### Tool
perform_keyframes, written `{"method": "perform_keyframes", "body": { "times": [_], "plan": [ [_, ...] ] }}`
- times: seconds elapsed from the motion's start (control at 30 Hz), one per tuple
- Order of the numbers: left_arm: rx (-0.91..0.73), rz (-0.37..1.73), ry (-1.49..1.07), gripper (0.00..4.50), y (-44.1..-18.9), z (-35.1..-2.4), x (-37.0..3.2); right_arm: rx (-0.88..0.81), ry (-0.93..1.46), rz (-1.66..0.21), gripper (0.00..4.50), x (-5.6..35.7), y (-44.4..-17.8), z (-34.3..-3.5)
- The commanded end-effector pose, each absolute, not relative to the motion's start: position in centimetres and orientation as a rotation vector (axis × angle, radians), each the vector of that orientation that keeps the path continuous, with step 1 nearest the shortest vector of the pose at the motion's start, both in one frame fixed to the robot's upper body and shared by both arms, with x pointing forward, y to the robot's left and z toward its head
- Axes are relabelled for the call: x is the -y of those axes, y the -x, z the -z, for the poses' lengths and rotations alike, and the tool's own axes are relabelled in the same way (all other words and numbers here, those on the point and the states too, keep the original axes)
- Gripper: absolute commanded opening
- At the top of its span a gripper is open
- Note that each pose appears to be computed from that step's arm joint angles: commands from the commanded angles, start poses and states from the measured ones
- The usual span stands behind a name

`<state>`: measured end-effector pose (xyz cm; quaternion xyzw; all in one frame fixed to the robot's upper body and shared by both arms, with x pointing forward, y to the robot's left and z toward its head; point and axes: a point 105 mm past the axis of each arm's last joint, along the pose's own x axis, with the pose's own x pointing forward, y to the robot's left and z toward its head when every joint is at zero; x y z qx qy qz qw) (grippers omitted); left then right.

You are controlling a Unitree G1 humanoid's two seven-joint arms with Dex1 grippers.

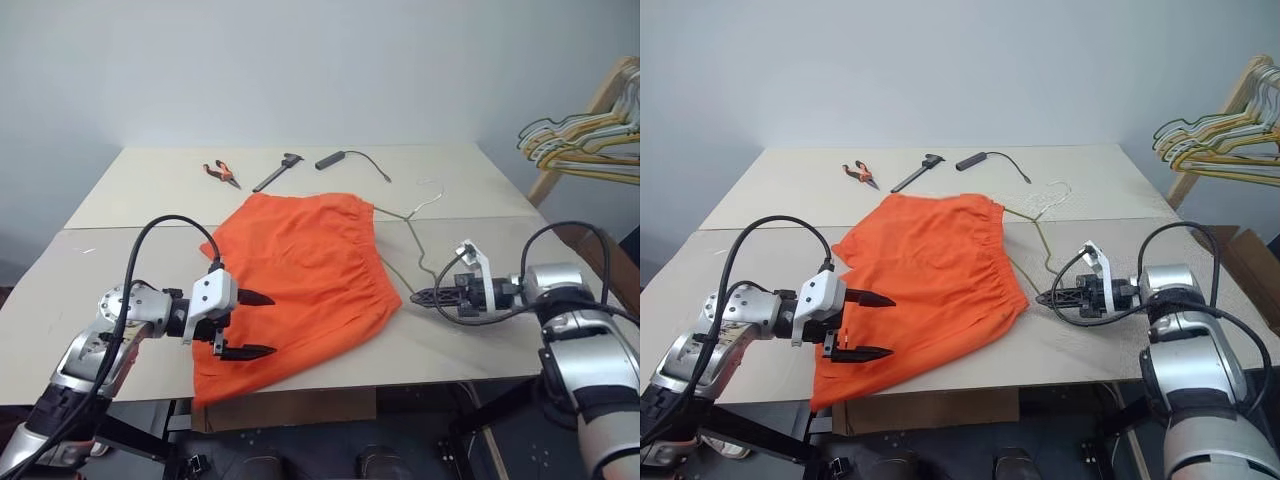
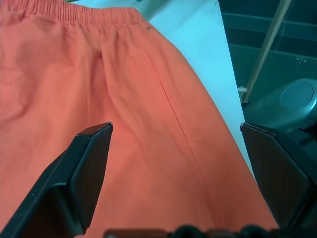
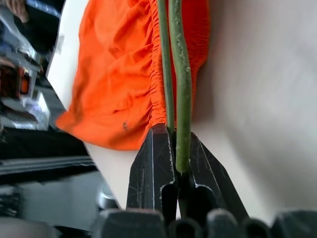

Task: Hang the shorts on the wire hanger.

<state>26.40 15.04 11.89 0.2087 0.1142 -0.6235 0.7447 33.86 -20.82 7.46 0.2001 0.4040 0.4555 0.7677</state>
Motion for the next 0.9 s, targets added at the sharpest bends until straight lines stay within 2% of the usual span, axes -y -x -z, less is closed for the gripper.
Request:
{"method": "perform_keyframes", "body": {
  "times": [0.03, 0.2, 0.33, 0.47, 0.63, 0.8, 0.9],
  "plan": [
    [-0.178, 1.343, -0.496, 4.49, -27.5, -13.5, -15.0, -0.704, -0.200, -1.055, 0.00, 20.6, -34.6, -9.6],
    [-0.044, 1.216, -0.541, 4.49, -31.0, -16.5, -15.3, -0.485, 0.077, -1.008, 0.00, 20.1, -35.3, -11.0],
    [0.085, 1.153, -0.539, 4.49, -33.6, -20.8, -15.6, -0.431, 0.252, -0.983, 0.00, 19.7, -35.3, -11.3],
    [0.138, 1.153, -0.601, 4.49, -35.5, -23.8, -16.1, -0.358, 0.380, -0.962, 0.00, 19.2, -35.4, -12.0],
    [0.105, 1.211, -0.717, 4.49, -37.7, -25.5, -15.7, -0.308, 0.547, -0.963, 0.00, 18.4, -35.4, -12.6],
    [-0.077, 1.316, -0.884, 4.49, -38.5, -23.9, -15.8, -0.291, 0.648, -0.983, 0.00, 17.5, -34.9, -13.1],
    [-0.124, 1.377, -0.919, 4.49, -38.5, -23.4, -15.3, -0.288, 0.678, -0.982, 0.00, 17.1, -34.8, -13.4]
  ]
}}
